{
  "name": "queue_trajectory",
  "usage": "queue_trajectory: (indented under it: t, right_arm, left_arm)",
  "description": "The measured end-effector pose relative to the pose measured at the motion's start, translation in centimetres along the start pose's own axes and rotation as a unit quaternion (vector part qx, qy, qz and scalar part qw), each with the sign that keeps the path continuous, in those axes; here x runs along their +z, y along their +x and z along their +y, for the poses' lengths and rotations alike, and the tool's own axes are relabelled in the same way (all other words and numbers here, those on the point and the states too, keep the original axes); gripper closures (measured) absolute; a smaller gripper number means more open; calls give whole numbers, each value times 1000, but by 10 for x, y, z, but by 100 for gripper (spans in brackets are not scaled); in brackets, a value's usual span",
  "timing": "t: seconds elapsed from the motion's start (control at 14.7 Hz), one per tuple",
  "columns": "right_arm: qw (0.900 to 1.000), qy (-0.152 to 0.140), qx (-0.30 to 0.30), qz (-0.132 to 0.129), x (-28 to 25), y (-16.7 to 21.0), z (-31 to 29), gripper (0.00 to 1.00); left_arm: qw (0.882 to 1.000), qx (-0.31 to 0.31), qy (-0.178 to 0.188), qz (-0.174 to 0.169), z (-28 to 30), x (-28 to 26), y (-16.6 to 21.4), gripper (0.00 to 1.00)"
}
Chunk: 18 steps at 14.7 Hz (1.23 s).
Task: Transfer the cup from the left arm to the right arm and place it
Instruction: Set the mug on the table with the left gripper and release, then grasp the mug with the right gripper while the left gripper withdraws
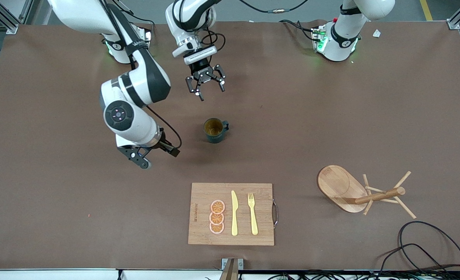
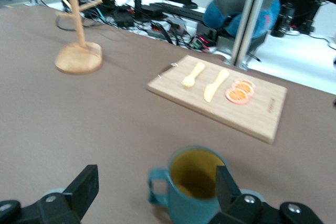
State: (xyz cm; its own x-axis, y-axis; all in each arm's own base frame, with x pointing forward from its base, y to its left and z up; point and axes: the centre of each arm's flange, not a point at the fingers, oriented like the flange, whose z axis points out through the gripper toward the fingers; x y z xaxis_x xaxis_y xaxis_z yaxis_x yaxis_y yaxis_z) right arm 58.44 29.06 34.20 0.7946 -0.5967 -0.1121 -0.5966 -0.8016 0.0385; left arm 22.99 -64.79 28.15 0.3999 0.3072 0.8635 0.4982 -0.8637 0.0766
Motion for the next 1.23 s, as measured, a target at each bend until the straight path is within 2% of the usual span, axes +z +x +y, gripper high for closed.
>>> queue_trajectory:
  t: [0.41, 0.61, 0.89, 1.09, 1.23]
  right_arm:
    - [1000, -1, 13, 1, 12, -10, -7, 0]
    - [999, 11, 33, 9, 20, -32, -23, 0]
    - [995, 40, 84, 20, 47, -92, -59, 0]
    - [988, 49, 148, 20, 68, -119, -74, 0]
    - [980, 50, 190, 17, 76, -127, -81, 0]
  left_arm:
    - [999, 18, 34, -26, -64, 50, 131, 2]
    - [994, 37, 63, -80, -83, 75, 196, 2]
    - [980, 61, 100, -158, -103, 139, 289, 1]
    - [966, 60, 117, -222, -115, 185, 350, 0]
    - [956, 60, 114, -264, -126, 214, 397, 0]
